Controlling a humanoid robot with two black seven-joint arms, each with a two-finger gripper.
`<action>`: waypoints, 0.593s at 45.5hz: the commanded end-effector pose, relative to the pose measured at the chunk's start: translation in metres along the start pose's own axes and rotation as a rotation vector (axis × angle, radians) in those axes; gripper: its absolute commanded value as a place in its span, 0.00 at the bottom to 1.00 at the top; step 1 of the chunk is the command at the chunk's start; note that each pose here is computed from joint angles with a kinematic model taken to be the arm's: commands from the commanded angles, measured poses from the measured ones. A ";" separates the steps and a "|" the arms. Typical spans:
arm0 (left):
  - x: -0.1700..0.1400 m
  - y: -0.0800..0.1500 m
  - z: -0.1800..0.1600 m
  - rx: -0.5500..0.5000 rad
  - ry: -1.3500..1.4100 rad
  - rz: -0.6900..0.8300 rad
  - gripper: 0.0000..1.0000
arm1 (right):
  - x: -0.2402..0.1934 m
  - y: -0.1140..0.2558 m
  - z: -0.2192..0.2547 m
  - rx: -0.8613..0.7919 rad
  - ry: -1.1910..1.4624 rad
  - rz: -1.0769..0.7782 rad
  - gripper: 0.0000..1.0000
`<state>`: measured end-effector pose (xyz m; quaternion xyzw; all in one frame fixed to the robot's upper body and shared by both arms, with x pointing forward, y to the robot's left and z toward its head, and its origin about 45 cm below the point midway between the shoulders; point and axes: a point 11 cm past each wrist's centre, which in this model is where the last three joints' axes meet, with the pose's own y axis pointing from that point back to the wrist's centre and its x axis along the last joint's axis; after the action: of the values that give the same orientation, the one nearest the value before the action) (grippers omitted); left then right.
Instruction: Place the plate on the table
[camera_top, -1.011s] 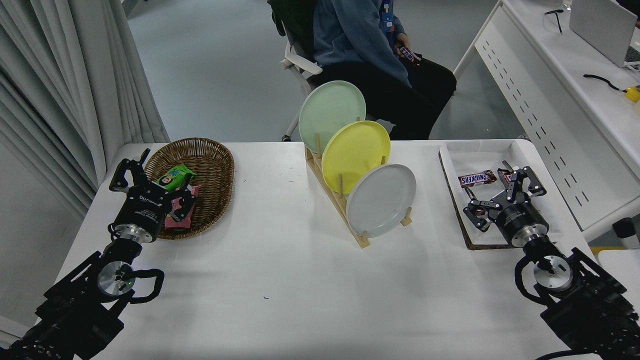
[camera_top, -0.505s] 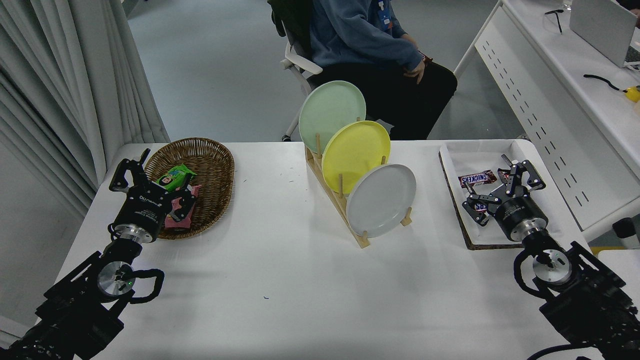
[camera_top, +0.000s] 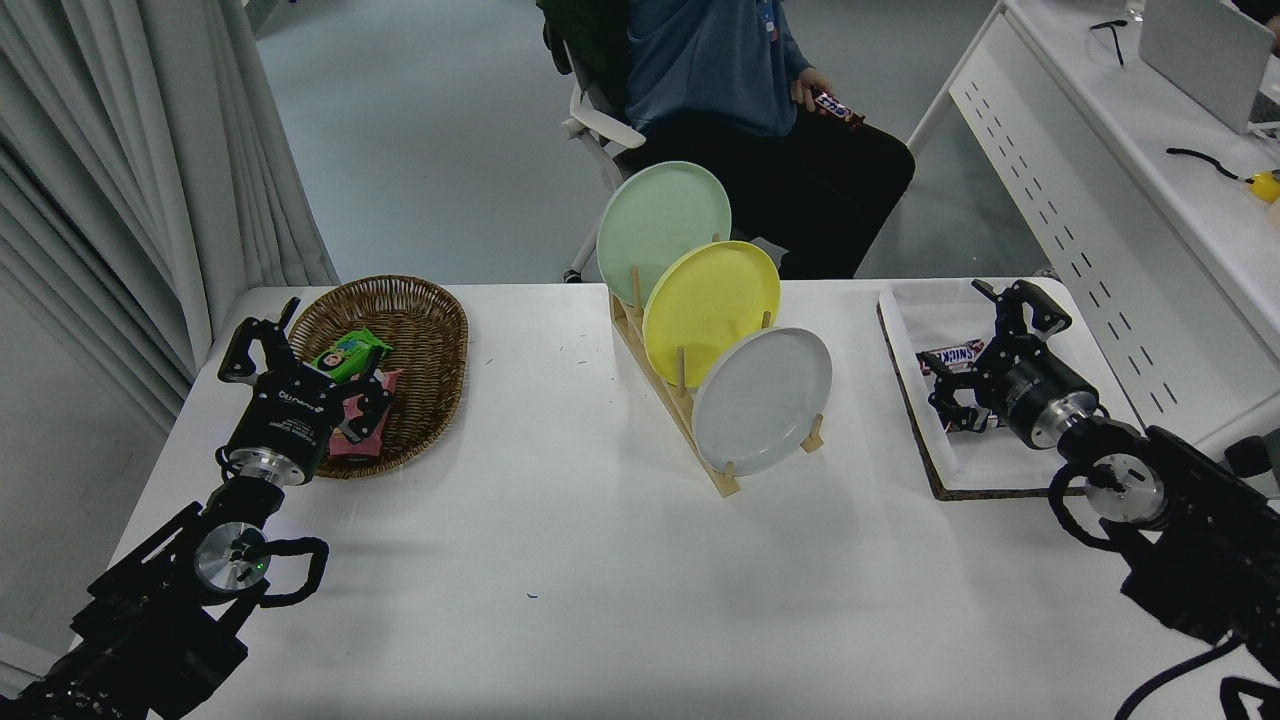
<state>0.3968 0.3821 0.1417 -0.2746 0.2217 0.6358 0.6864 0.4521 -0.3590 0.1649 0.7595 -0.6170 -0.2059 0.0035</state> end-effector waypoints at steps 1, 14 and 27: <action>0.000 0.000 0.000 0.000 0.000 -0.001 1.00 | -0.001 0.015 -0.016 -0.092 0.118 -0.069 1.00; 0.000 0.000 0.000 0.000 0.000 0.001 1.00 | -0.022 0.006 -0.019 -0.249 0.044 -0.008 1.00; 0.000 0.000 0.000 0.000 0.000 0.001 1.00 | -0.059 0.009 -0.015 -0.430 0.040 -0.075 1.00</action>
<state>0.3969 0.3821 0.1418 -0.2747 0.2216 0.6357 0.6865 0.4495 -0.3250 0.1928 0.7724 -0.5618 -0.2729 0.1153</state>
